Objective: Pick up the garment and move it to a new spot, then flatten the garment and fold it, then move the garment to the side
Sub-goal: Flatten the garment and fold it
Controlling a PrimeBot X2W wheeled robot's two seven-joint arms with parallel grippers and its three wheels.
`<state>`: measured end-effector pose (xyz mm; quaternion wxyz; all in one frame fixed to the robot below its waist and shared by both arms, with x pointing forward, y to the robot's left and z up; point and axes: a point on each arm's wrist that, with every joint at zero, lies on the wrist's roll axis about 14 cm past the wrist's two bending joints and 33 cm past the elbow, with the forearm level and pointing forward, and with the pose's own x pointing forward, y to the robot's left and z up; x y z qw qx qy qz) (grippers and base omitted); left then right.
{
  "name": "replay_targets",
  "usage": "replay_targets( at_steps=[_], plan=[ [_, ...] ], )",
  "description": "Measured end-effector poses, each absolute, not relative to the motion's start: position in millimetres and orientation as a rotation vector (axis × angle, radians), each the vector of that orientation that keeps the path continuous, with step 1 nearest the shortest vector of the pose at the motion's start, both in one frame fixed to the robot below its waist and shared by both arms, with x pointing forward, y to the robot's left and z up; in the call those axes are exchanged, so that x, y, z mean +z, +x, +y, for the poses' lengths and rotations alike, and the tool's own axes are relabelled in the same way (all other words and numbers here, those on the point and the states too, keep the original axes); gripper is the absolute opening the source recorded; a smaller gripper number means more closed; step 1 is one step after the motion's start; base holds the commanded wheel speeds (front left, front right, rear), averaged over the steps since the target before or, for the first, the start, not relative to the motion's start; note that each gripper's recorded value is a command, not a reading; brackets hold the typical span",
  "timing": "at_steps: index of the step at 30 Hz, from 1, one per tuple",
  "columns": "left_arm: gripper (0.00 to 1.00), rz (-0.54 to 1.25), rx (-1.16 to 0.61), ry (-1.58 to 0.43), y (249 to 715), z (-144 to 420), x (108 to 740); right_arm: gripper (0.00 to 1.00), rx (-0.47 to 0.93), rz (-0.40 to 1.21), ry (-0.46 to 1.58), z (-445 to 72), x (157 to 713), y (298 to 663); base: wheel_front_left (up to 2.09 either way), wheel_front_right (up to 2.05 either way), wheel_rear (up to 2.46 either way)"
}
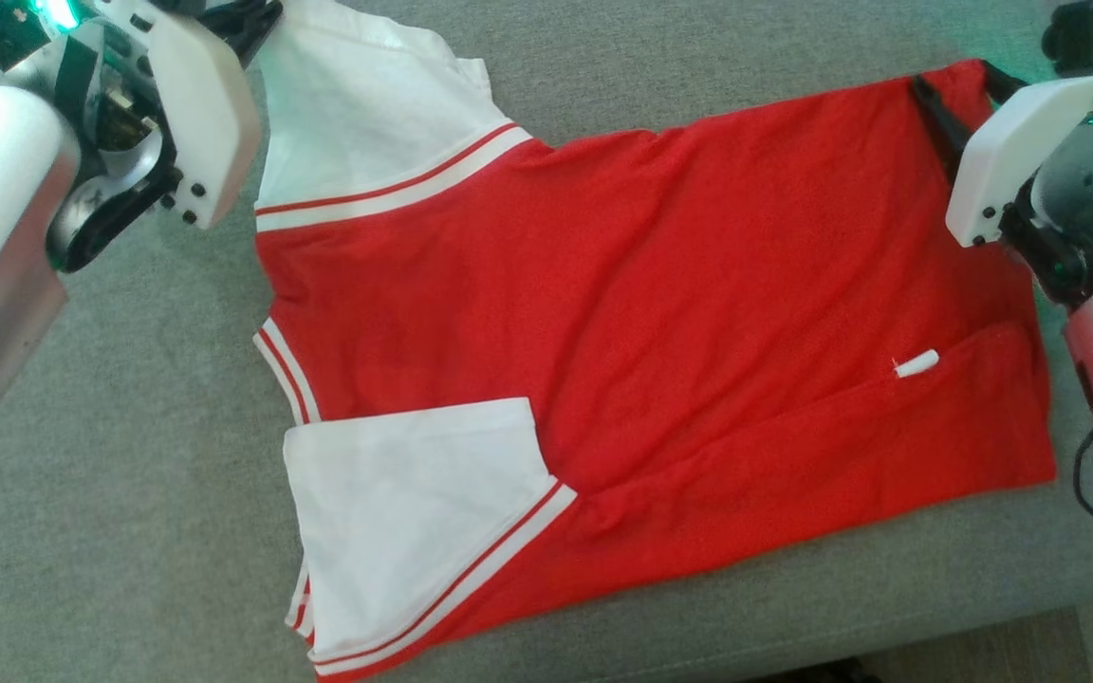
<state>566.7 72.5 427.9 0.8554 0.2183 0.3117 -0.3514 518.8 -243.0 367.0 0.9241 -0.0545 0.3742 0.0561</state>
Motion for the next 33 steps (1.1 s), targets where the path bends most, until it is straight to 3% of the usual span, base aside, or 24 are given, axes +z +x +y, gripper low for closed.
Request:
replay_targets(
  at_steps=[2, 7, 19, 26, 33],
  plan=[
    [0.0, 0.661, -0.737, 0.456, 566, 74, 427, 0.54, 0.117, 0.77, -0.119, -243, 367, 520, 0.0, 0.0, 0.0],
    [0.0, 0.663, -0.729, 0.459, 566, 77, 425, 0.0, 0.121, 0.77, -0.129, -242, 367, 523, 0.0, 0.0, 0.0],
    [0.0, 0.5, -0.707, 0.466, 585, 76, 451, 0.0, 0.085, 0.653, -0.118, -252, 383, 537, 0.0, 0.0, 0.0],
    [0.0, 0.372, -0.648, 0.43, 609, 79, 483, 0.0, 0.03, 0.487, 0.015, -260, 417, 563, 0.0, 0.0, 0.0],
    [0.0, 0.351, -0.641, 0.349, 601, 80, 495, 0.0, 0.03, 0.425, 0.057, -261, 431, 563, 0.0, 0.0, 0.0]
  ],
)
